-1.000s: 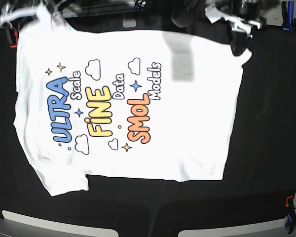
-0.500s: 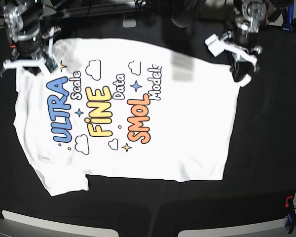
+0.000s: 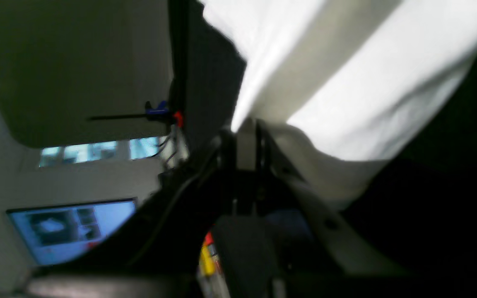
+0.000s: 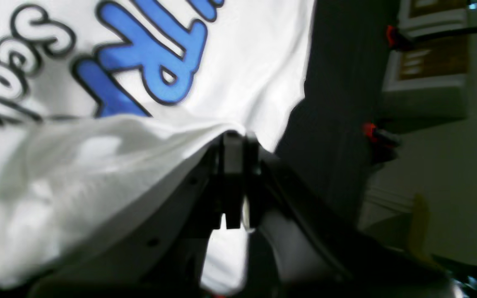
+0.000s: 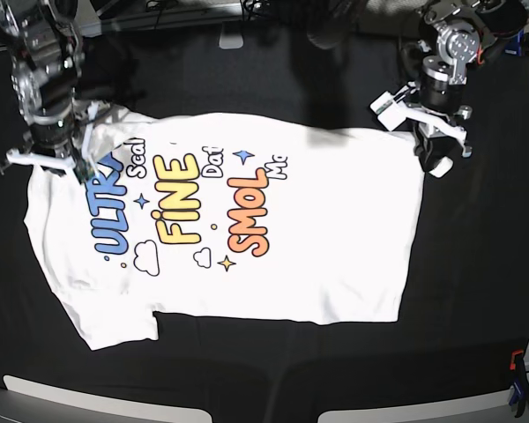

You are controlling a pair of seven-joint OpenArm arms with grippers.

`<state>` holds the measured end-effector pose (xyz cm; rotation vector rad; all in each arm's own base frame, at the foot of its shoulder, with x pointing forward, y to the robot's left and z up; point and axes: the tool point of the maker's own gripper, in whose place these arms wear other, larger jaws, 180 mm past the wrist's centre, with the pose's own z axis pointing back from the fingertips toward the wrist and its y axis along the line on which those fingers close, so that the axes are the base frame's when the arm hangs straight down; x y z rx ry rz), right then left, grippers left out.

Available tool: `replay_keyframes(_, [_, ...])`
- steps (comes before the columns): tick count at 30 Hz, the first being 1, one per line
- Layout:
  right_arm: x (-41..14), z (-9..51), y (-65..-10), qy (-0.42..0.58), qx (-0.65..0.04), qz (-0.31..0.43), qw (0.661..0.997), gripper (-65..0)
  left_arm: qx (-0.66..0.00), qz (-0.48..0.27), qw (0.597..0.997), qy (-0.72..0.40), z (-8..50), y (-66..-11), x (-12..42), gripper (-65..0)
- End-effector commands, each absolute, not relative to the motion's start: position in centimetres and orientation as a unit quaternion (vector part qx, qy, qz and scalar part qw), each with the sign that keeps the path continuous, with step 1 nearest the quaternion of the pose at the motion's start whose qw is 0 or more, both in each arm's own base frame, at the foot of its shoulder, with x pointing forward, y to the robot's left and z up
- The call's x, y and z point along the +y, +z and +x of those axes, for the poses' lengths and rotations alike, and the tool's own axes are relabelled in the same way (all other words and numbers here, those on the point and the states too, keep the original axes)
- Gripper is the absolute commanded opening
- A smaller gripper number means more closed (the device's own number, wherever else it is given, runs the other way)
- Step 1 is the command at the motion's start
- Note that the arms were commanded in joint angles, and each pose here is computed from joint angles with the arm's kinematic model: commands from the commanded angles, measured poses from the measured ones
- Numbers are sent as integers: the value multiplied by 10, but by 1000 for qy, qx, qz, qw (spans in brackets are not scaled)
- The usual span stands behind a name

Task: Layout the t-shirt on the table in an organized manner, then fold the t-shirt properly
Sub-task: 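Lower both grippers onto the shirt near the collar and pinch fabric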

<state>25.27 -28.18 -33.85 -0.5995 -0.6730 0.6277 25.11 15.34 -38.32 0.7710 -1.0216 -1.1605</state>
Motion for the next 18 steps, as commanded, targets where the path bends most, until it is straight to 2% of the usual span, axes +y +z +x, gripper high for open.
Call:
replay_keyframes(1, [-279, 264, -331, 300, -339, -277, 848, -650, -465, 330, 647, -506, 255, -376, 152, -650])
replay_keyframes(4, [-259, 273, -346, 305, -347, -205, 863, -650, -455, 270, 673, -517, 250, -392, 140, -650])
replay_keyframes(6, [-261, 277, -352, 307, -338, -197, 868, -650, -439, 252, 681, -530, 250, -399, 138, -650])
replay_keyframes(13, [-307, 287, -369, 261, -285, -239, 891, -650, -419, 291, 694, -508, 268, -393, 156, -650])
replay_keyframes(18, [-313, 286, -370, 251, -277, -248, 894, -650, -413, 289, 701, -505, 266, -395, 158, -650])
